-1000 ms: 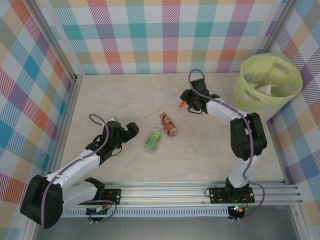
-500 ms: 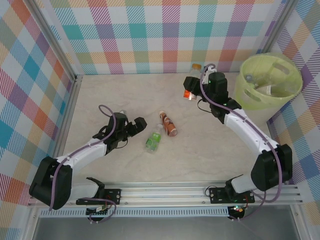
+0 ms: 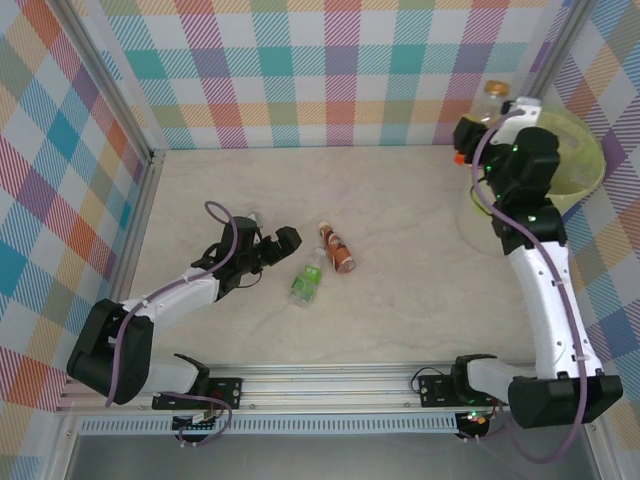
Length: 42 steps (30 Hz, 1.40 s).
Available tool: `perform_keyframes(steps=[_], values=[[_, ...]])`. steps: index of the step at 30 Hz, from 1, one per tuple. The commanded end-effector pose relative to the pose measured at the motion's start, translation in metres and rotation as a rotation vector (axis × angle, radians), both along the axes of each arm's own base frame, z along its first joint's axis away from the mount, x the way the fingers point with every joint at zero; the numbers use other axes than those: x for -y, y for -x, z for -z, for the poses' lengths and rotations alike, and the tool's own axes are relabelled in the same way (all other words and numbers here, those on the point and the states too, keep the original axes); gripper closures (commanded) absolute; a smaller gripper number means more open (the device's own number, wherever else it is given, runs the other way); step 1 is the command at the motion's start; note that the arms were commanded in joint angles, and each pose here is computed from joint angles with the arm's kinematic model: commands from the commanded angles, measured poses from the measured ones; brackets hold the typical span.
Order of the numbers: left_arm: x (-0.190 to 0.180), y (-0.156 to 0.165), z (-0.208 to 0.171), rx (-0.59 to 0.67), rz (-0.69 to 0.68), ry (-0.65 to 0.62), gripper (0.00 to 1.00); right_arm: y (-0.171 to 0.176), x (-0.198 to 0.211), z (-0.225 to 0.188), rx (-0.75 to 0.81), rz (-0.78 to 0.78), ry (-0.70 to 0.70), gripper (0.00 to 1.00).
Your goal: Put the plastic bottles in the bin
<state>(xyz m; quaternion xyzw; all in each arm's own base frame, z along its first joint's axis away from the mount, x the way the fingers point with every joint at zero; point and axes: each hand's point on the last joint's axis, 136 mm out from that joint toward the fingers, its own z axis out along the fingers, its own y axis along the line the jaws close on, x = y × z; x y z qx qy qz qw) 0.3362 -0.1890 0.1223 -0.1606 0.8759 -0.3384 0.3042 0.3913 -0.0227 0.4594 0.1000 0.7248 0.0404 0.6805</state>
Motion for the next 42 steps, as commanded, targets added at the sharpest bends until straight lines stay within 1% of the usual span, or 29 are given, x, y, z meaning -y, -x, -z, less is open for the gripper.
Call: perform_keyframes(steps=[1, 3, 5, 9, 10, 12, 13, 15, 17, 19, 25, 28, 31, 34, 37, 39, 42], values=[[0.003, -0.004, -0.004, 0.014, 0.002, 0.011, 0.0, -0.011, 0.04, 0.011, -0.064, 0.121, 0.015, 0.58], [0.002, -0.003, -0.001, 0.01, -0.003, 0.006, 0.0, -0.021, 0.063, 0.019, -0.082, 0.189, -0.02, 0.58], [0.001, -0.003, -0.001, 0.012, -0.006, 0.002, 0.0, -0.033, 0.078, 0.026, -0.085, 0.23, -0.042, 0.57], [0.0, -0.004, -0.001, 0.015, -0.009, -0.002, 0.0, -0.064, 0.093, 0.041, -0.075, 0.277, -0.089, 0.52], [0.0, -0.004, -0.002, 0.016, -0.008, -0.002, 0.0, -0.072, 0.094, 0.045, -0.079, 0.275, -0.103, 0.48], [0.0, -0.004, -0.001, 0.015, -0.01, -0.002, 0.0, -0.092, 0.095, 0.06, -0.113, 0.262, -0.143, 0.34], [0.0, -0.004, -0.001, 0.012, -0.008, -0.003, 0.0, -0.101, 0.092, 0.067, -0.14, 0.23, -0.156, 0.29], [0.0, -0.003, -0.001, 0.012, -0.009, -0.003, 0.0, -0.113, 0.089, 0.078, -0.199, 0.212, -0.207, 0.16], [-0.002, -0.001, -0.001, 0.009, -0.008, -0.01, 0.0, -0.116, 0.085, 0.082, -0.217, 0.189, -0.229, 0.11], [-0.004, 0.002, 0.002, 0.001, -0.008, -0.025, 0.0, -0.113, 0.079, 0.078, -0.207, 0.159, -0.247, 0.06], [-0.005, 0.005, 0.008, -0.022, 0.01, -0.06, 0.0, -0.087, 0.047, 0.053, -0.149, -0.007, -0.217, 0.0], [-0.001, 0.006, 0.011, -0.034, 0.038, -0.077, 0.0, -0.071, 0.028, 0.044, -0.12, -0.101, -0.21, 0.0], [0.006, 0.009, 0.015, -0.05, 0.08, -0.113, 0.0, -0.054, 0.003, 0.038, -0.085, -0.232, -0.23, 0.0], [0.017, 0.015, 0.017, -0.054, 0.138, -0.17, 0.0, -0.036, -0.026, 0.036, -0.061, -0.392, -0.263, 0.0], [0.021, 0.024, 0.02, -0.048, 0.195, -0.265, 0.0, -0.018, -0.051, 0.038, -0.053, -0.537, -0.284, 0.0], [0.023, 0.034, 0.022, -0.04, 0.245, -0.334, 0.0, -0.008, -0.064, 0.045, -0.06, -0.608, -0.295, 0.0], [0.026, 0.05, 0.023, -0.029, 0.309, -0.419, 0.0, 0.004, -0.077, 0.057, -0.078, -0.662, -0.306, 0.0]])
